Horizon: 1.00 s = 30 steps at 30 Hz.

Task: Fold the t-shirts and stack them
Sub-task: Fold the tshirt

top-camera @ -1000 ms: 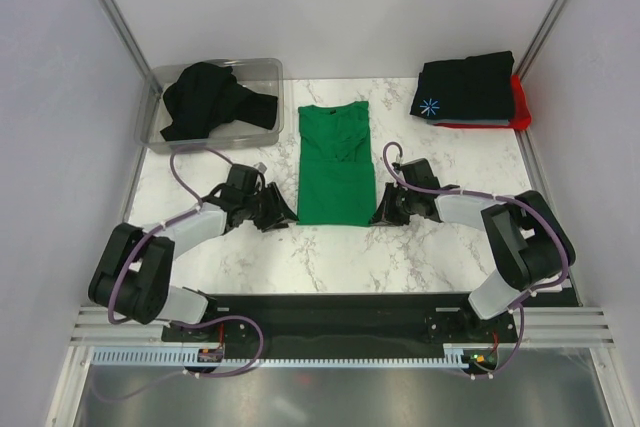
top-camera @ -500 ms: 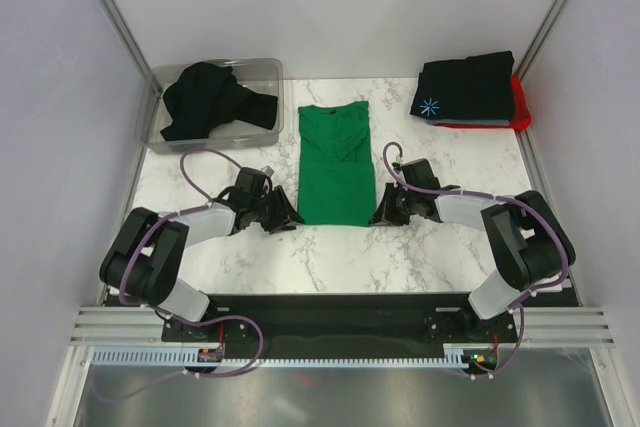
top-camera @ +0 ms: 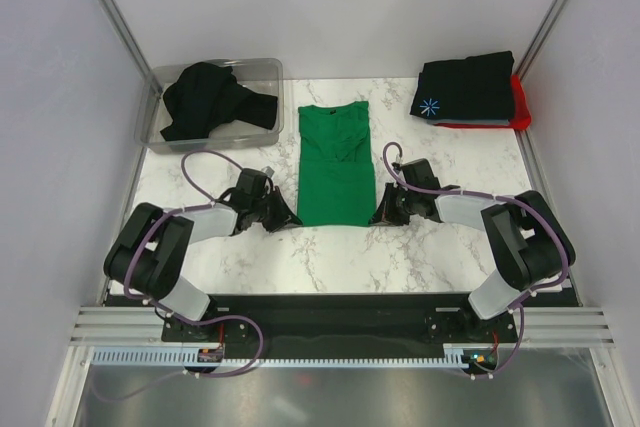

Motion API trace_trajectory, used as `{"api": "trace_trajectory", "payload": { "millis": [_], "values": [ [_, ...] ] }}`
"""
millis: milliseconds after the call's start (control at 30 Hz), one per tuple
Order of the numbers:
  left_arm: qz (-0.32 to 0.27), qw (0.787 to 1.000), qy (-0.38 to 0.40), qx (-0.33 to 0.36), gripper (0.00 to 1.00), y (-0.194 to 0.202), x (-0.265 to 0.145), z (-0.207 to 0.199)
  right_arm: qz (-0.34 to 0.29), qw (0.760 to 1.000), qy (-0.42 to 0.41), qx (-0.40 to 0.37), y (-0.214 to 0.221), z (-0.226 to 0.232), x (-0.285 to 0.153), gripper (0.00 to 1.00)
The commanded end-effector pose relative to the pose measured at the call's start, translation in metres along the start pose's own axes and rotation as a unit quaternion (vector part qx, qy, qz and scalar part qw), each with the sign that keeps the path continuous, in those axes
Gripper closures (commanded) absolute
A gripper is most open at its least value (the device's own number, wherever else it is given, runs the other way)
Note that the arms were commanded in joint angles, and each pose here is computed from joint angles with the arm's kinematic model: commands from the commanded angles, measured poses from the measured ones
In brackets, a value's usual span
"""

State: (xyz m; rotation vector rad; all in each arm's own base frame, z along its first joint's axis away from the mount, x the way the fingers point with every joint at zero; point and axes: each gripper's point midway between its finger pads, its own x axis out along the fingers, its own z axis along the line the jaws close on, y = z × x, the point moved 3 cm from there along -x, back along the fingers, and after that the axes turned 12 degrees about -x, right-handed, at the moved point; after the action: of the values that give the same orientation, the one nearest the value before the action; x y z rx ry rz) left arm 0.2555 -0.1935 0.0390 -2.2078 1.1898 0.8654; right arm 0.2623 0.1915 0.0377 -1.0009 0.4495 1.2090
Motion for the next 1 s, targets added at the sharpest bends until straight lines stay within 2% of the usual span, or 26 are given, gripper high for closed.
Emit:
{"api": "trace_trajectory", "payload": {
  "millis": [0, 167, 300, 367, 433, 467, 500, 567, 600, 733, 967],
  "values": [
    [-0.002, 1.0, 0.006, 0.0, 0.98, 0.003, 0.002, -0.001, 0.021, 0.999, 0.027, -0.003, 0.016, -0.013, 0.001, 1.0],
    [-0.007, 1.0, 0.029, 0.005, 0.98, 0.015, -0.016, -0.017, 0.017, 1.0, 0.022, 0.002, 0.018, -0.005, -0.014, 1.0],
    [0.0, 1.0, 0.024, 0.008, 0.98, 0.041, -0.035, -0.024, -0.011, 1.0, 0.003, -0.005, 0.013, 0.013, -0.045, 1.0],
    [0.015, 1.0, 0.02, 0.005, 0.98, 0.063, -0.042, -0.022, -0.005, 1.0, 0.006, 0.0, 0.022, 0.017, -0.059, 1.0],
    [0.022, 0.999, 0.026, 0.007, 0.98, 0.084, -0.058, -0.026, -0.029, 1.0, -0.006, -0.01, 0.021, 0.028, -0.082, 1.0],
    [0.023, 0.999, 0.03, 0.008, 0.98, 0.091, -0.065, -0.028, -0.016, 1.0, 0.001, -0.003, 0.032, 0.027, -0.09, 1.0],
    [0.016, 0.999, 0.05, 0.011, 0.98, 0.095, -0.077, -0.035, -0.037, 0.999, -0.008, -0.009, 0.031, 0.034, -0.104, 1.0],
    [0.038, 0.998, 0.043, 0.009, 0.98, 0.119, -0.101, -0.035, -0.035, 0.999, -0.004, 0.002, 0.044, 0.037, -0.123, 1.0],
    [0.032, 0.999, 0.041, 0.009, 0.98, 0.117, -0.1, -0.035, -0.035, 0.999, -0.004, 0.008, 0.048, 0.039, -0.129, 1.0],
    [0.036, 0.996, 0.076, 0.003, 0.98, 0.132, -0.144, -0.047, -0.04, 0.999, -0.015, 0.022, 0.066, 0.048, -0.156, 1.0],
    [0.06, 0.994, 0.093, 0.002, 0.98, 0.141, -0.176, -0.058, -0.063, 0.997, -0.038, 0.035, 0.076, 0.069, -0.202, 1.0]
  ]
}}
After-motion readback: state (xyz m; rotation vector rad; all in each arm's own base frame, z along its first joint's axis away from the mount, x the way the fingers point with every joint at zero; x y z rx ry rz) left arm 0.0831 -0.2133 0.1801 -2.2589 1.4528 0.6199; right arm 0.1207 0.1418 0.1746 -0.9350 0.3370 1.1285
